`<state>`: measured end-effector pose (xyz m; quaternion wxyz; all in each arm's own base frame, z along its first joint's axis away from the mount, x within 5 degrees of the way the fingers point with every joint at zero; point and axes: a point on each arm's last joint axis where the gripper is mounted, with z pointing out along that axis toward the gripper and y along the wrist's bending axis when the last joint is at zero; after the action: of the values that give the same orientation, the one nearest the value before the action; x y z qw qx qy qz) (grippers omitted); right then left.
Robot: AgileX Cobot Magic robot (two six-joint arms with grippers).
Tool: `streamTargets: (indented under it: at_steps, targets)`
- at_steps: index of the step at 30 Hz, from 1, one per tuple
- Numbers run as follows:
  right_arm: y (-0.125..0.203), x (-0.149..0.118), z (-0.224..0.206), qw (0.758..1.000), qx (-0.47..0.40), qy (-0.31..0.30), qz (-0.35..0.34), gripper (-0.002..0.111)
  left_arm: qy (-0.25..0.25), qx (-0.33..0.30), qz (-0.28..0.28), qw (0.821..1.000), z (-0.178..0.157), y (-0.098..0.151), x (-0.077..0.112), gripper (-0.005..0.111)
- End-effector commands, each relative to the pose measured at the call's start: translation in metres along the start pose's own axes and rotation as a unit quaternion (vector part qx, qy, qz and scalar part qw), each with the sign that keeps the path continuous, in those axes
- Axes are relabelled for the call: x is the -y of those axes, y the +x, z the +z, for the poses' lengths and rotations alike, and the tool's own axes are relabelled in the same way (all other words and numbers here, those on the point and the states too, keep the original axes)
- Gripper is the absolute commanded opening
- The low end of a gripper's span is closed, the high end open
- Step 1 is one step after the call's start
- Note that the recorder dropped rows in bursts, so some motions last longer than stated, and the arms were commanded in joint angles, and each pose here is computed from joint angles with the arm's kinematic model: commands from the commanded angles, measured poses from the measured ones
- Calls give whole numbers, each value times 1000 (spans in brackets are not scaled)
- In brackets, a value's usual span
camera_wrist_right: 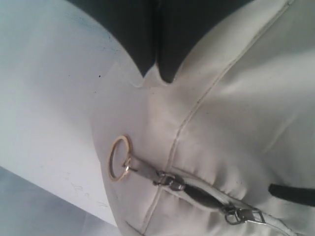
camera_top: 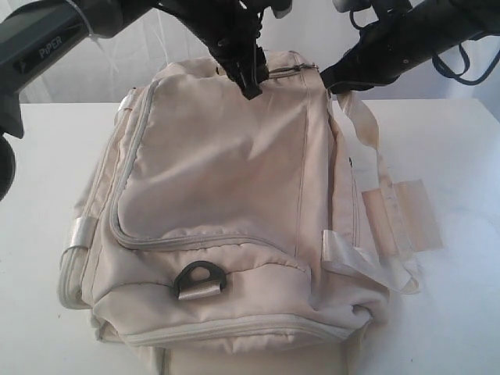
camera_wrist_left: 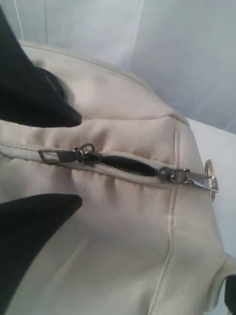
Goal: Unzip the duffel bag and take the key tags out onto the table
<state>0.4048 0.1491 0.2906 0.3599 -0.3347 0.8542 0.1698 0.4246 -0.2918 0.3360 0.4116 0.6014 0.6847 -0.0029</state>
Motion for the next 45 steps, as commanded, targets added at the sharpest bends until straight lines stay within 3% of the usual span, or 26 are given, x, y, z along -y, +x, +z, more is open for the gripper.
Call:
streamTargets:
  at_steps: [1,10,17,24,32,37,45]
  targets:
    - [-13,-1,-17,999,40,11,7,0,14,-5,26,1000,12,5,3,48]
    - [-13,-1,-17,999,40,11,7,0,5,-12,34,999,22,10,3,33]
    - [-13,-1,-17,999,40,11,7,0,1,-14,40,999,22,10,3,31]
    - [-13,-1,-17,999,40,11,7,0,-2,-23,47,999,22,12,2,0]
    - [-13,-1,-17,999,40,11,7,0,-12,-40,56,998,16,13,-1,0]
    - [-13,0,-17,999,41,13,7,0,-47,-79,26,995,2,16,-9,0]
    - [-13,0,-17,999,41,13,7,0,-37,-98,23,994,-15,15,-10,0]
